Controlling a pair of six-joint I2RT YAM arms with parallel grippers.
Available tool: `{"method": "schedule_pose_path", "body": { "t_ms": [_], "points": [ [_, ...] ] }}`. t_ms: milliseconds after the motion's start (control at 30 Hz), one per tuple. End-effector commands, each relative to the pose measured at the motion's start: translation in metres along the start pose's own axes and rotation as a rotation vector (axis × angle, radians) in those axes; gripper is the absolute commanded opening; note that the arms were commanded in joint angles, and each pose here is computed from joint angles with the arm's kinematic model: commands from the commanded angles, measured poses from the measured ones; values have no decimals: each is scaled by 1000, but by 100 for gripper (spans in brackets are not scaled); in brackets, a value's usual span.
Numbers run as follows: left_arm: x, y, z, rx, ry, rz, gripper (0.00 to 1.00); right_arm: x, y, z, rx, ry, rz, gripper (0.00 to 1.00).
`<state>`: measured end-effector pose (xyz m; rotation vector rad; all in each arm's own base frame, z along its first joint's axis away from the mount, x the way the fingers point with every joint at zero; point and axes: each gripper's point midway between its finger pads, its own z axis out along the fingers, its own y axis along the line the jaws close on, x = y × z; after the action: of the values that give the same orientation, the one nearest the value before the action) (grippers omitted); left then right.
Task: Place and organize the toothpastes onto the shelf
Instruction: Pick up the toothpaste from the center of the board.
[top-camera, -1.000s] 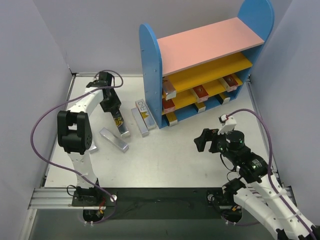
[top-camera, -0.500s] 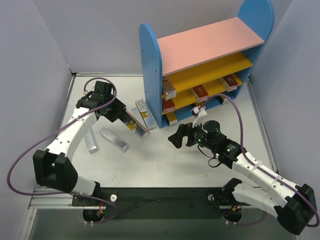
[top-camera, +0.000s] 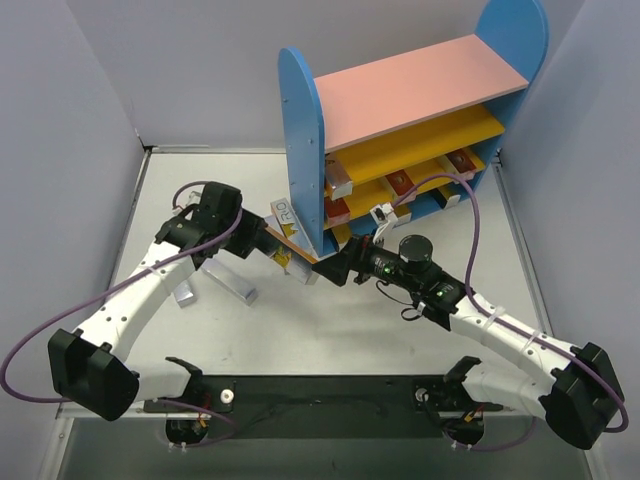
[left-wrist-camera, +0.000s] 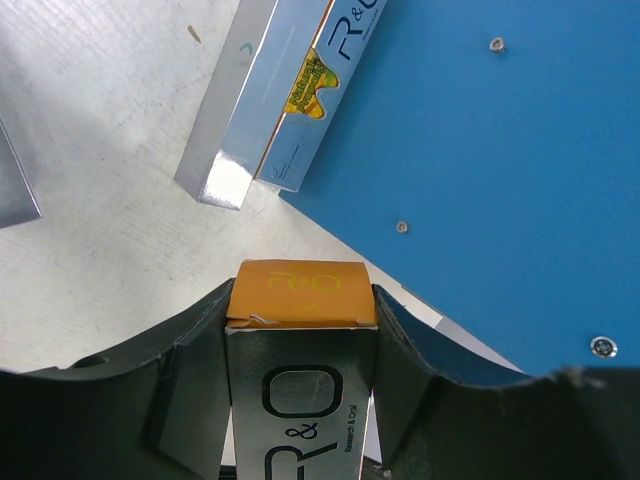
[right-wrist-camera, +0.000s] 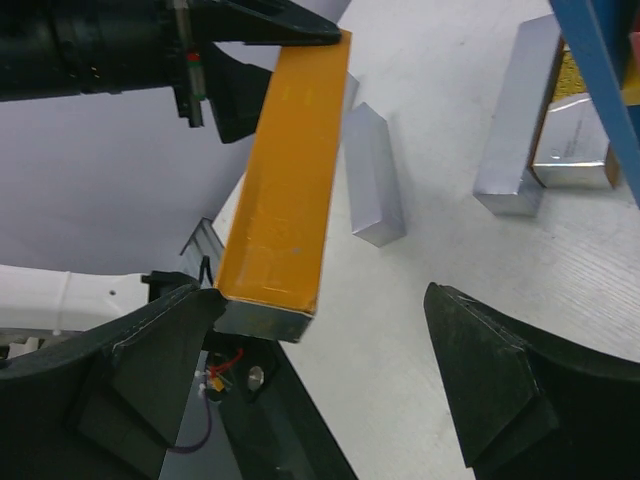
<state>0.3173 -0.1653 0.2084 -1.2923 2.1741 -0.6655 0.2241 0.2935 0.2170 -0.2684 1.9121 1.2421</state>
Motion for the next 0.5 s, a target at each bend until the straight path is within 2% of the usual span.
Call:
{"method": "schedule_pose_path", "body": {
  "t_ms": [0, 267, 467],
  "points": [
    [6, -23, -16, 96, -1, -95, 25, -28, 46, -3, -161, -99, 19, 93],
    [14, -30, -18, 120, 12, -94, 25, -23, 46, 3, -162, -83, 49, 93],
    [19, -29, -17, 120, 12, -93, 25, -15, 49, 14, -168, -50, 60, 87]
  ]
}}
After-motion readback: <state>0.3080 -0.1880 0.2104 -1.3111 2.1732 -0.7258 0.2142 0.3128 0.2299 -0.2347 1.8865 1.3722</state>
